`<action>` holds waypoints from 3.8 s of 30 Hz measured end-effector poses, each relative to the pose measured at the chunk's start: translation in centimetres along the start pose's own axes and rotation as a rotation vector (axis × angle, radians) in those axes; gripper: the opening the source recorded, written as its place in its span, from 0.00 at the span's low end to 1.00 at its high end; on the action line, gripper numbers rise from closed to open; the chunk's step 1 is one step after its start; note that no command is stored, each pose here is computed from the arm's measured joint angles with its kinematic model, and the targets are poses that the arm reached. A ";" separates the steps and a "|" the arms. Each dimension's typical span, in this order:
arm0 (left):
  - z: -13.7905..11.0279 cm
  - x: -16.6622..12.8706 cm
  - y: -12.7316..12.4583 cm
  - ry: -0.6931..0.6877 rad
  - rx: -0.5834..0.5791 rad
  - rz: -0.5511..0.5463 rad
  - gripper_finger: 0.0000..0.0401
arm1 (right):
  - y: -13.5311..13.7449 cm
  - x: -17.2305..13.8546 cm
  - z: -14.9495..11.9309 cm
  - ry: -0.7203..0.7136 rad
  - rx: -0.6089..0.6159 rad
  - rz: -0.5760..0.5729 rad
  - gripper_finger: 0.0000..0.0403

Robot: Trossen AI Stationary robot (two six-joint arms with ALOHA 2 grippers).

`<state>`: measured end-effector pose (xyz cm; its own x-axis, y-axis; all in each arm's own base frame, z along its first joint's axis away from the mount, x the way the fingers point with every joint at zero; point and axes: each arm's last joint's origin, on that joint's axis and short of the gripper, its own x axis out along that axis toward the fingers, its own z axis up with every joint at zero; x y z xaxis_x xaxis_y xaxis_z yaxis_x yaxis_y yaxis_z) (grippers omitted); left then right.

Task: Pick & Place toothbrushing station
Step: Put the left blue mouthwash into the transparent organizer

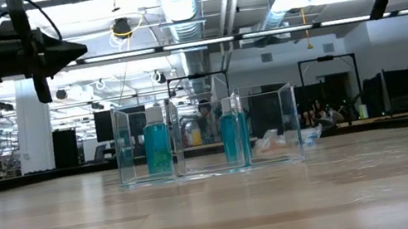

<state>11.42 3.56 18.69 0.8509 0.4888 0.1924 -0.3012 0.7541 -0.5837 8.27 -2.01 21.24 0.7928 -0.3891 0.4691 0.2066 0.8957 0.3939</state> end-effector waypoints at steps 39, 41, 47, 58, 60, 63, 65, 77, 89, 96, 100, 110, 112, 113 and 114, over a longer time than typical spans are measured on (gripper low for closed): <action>-0.7 18.0 -10.5 1.389 0.474 -0.064 0.01 | 7.1 8.0 17.6 0.355 -0.329 -0.426 0.12; -1.6 18.1 -10.2 1.435 0.411 -0.039 0.02 | 7.0 8.0 17.4 0.373 -0.337 -0.431 0.12; -2.6 18.1 -9.9 1.478 0.282 0.059 0.16 | 7.0 7.9 17.3 0.382 -0.342 -0.433 0.12; -2.3 18.0 -9.9 1.452 0.296 0.141 0.39 | 7.0 7.9 17.4 0.387 -0.365 -0.425 0.12; -2.7 18.0 -9.9 1.458 0.312 0.149 0.39 | 7.0 7.9 17.4 0.388 -0.370 -0.423 0.12; -3.2 18.0 -9.7 1.482 0.308 0.175 0.38 | 7.0 7.9 17.4 0.391 -0.381 -0.421 0.12; -3.7 18.0 -9.4 1.514 0.291 0.190 0.38 | 7.0 7.9 17.4 0.391 -0.383 -0.420 0.12; -4.9 20.9 -9.2 1.495 0.311 0.249 0.41 | 7.0 7.4 17.9 0.369 -0.387 -0.413 0.12; -4.5 20.3 -9.5 1.556 0.219 0.291 0.40 | 7.5 6.1 20.5 0.278 -0.264 -0.408 0.12; -4.5 20.2 -9.4 1.570 0.244 0.292 0.37 | 7.9 5.8 21.8 0.231 -0.219 -0.403 0.12; -4.5 20.1 -9.3 1.573 0.277 0.291 0.37 | 7.9 5.9 21.8 0.229 -0.206 -0.406 0.12; -4.9 20.0 -9.5 1.591 0.304 0.282 0.37 | 8.0 6.4 21.5 0.253 -0.207 -0.383 0.12; -5.3 19.9 -9.5 1.601 0.318 0.280 0.37 | 8.0 6.4 21.6 0.243 -0.203 -0.381 0.12; -5.5 20.0 -9.5 1.602 0.322 0.278 0.37 | 8.0 6.5 21.6 0.235 -0.199 -0.379 0.12; -5.7 20.0 -9.5 1.606 0.322 0.279 0.37 | 8.1 6.5 21.7 0.226 -0.199 -0.376 0.12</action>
<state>33.73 3.70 23.61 0.2450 -0.1503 -0.9578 -0.4073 0.8805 -0.2424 2.63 -1.97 44.63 0.7426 -0.6569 0.1305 0.5909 0.7343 0.3342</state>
